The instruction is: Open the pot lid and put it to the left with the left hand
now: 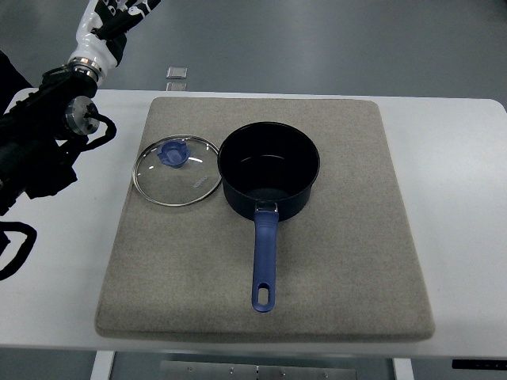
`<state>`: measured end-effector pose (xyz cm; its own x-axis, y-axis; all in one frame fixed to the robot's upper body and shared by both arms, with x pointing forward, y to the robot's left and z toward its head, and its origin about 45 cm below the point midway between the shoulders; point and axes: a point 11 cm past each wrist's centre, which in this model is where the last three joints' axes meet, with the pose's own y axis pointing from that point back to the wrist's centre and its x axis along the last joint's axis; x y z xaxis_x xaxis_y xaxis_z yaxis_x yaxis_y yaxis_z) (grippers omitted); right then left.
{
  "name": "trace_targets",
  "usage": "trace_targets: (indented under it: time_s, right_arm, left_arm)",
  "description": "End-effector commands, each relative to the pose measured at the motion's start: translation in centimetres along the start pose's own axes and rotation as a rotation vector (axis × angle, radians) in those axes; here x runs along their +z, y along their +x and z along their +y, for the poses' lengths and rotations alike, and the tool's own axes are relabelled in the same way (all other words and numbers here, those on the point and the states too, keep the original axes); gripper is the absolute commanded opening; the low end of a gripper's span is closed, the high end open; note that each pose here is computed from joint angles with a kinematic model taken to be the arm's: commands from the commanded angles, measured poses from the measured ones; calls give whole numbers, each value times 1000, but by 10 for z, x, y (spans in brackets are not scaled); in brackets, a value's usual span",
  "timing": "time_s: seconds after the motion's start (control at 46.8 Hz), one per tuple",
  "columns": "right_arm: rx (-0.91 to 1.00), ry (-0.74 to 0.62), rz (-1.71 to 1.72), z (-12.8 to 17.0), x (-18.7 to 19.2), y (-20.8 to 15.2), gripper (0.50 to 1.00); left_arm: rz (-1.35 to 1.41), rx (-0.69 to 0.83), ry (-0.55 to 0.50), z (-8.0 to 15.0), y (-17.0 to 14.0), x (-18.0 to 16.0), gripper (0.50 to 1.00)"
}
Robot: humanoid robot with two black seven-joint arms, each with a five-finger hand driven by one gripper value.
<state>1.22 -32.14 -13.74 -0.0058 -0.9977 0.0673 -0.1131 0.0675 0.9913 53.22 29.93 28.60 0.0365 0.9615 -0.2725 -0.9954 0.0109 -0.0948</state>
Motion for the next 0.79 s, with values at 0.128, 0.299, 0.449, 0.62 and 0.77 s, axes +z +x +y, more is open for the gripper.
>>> trace_targets:
  time_s: [0.128,0.299,0.449,0.62,0.77]
  right_arm:
    - [0,0,0,0,0,0,917]
    - [0,0,0,0,0,0,917]
    - [0,0,-2,0,0,0,917]
    - [0,0,0,0,0,0,917]
    - [0,0,0,0,0,0,917]
  left_arm:
    - [57,30,34,1,-7,-14,975]
    - [78,72,88,1,-8,-23,975]
    - [92,112,85,2,1,-23,975]
    - [93,124,75,2,9,-20,977]
    - [114,134,64,3,14,-18,981]
